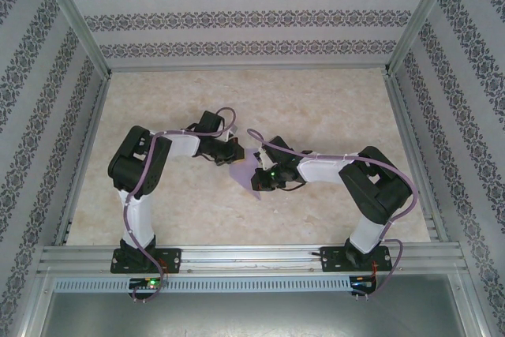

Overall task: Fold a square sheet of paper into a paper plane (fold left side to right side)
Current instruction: Fourth fold the wing at the center of the table.

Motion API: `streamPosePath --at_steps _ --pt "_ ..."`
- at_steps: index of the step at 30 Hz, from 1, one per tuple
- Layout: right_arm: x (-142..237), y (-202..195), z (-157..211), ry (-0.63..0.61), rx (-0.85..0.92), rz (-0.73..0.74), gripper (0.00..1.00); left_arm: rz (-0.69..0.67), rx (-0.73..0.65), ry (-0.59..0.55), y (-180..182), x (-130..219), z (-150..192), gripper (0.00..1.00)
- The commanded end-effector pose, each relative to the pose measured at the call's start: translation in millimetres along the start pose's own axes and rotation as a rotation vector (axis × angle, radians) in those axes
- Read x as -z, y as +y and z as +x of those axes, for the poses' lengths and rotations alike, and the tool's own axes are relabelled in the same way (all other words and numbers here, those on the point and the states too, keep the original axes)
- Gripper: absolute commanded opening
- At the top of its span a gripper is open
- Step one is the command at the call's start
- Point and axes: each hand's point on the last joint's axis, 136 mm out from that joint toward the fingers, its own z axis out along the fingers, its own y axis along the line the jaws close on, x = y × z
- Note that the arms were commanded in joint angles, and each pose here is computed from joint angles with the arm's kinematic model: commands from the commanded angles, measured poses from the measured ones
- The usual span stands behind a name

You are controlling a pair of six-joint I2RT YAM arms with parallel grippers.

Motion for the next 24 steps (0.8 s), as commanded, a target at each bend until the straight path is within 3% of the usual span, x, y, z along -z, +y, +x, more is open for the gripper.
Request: streamPosePath --at_steps 1,14,19,24 --pt "-9 -66 74 0.235 -0.1 0.251 0.0 -0.14 0.012 -0.119 46 11 -38 0.0" --pt "-10 -59 70 0.225 -0.101 0.217 0.0 -0.138 0.024 -0.143 56 25 -73 0.0" --pt "-11 -53 64 0.205 -0.107 0.186 0.0 -0.136 -0.024 -0.172 38 47 -79 0.0" --pt "-11 -52 61 0.191 -0.111 0.17 0.0 -0.081 -0.073 -0.191 10 70 -64 0.0"
